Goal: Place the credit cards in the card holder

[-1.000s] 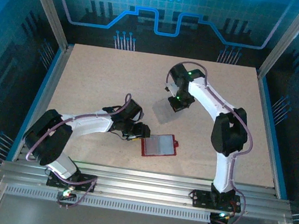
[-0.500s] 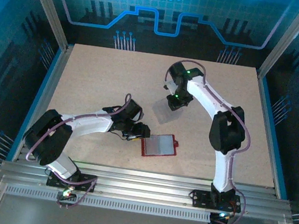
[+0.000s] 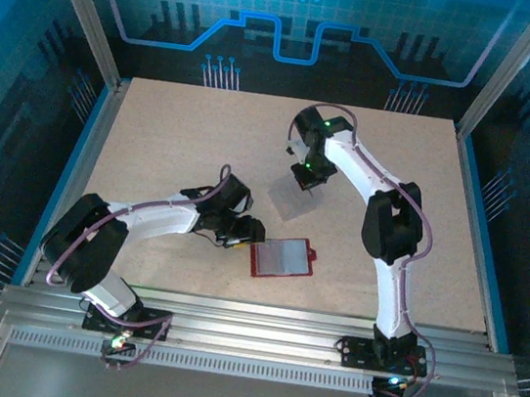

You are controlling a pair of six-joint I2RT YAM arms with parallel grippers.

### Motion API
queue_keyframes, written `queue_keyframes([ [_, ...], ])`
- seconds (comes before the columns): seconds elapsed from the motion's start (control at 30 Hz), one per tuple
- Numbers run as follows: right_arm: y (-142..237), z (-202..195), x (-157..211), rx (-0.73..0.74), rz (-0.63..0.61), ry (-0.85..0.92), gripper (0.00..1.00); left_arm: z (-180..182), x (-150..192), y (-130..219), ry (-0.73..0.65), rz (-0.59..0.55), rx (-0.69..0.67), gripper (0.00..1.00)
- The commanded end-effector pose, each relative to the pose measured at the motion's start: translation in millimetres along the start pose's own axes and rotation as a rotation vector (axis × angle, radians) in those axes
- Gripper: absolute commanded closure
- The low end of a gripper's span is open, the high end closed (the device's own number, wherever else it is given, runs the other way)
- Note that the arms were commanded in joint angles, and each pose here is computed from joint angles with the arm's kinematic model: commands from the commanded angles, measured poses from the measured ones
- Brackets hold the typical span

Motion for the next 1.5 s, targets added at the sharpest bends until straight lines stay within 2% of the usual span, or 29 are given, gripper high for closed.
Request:
queue_keyframes([
  [0.0,13.5,1.0,4.8,0.0,0.001,-0.002,1.0,-3.9,0.9,8.1,-0.006,0.02,0.013,0.48],
  [0.3,35.4,1.6,20.4,0.022,-0.021,-0.05,1.0,-18.5,-16.9,34.6,0.002,-0.015,0.042,0.48],
  [0.47,61.5,1.0,27.9,0.053,-0.074,-0.081,1.0,-31.6,-31.8,44.4,-0.008,-0.021,0.053,0.47],
  [0.7,61.7,47.5,36.2,-0.157,-0.085,-0.09,1.0,-43.5,-54.7,49.2,0.009,-0.024,0.082,0.49],
  [0.77,52.9,55.0,36.6,-0.204,-0.071,-0.094,1.0,-46.7,-60.3,46.3,0.013,-0.015,0.091,0.56],
  [0.97,31.5,54.3,29.9,-0.252,-0.035,-0.137,1.0,-59.3,-76.8,30.3,0.056,0.021,0.138,0.88],
  [1.07,24.4,50.7,27.8,-0.266,-0.022,-0.149,1.0,-65.5,-85.7,20.7,0.076,0.03,0.167,0.99],
  [1.47,14.6,34.4,26.5,-0.331,-0.011,-0.229,1.0,-75.9,-115.9,-12.3,0.133,0.043,0.198,1.0],
])
Point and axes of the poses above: each hand's point on the last joint's axis, 136 mm out from that joint toward the fingers, its own y axis back along the fingers, its own z axis along the line the jaws close on, x = y × z, the point moved 2 cm from there along y, back along the fingers, and after that the axes turned 4 degrees about -y, right-handed, at the moved point
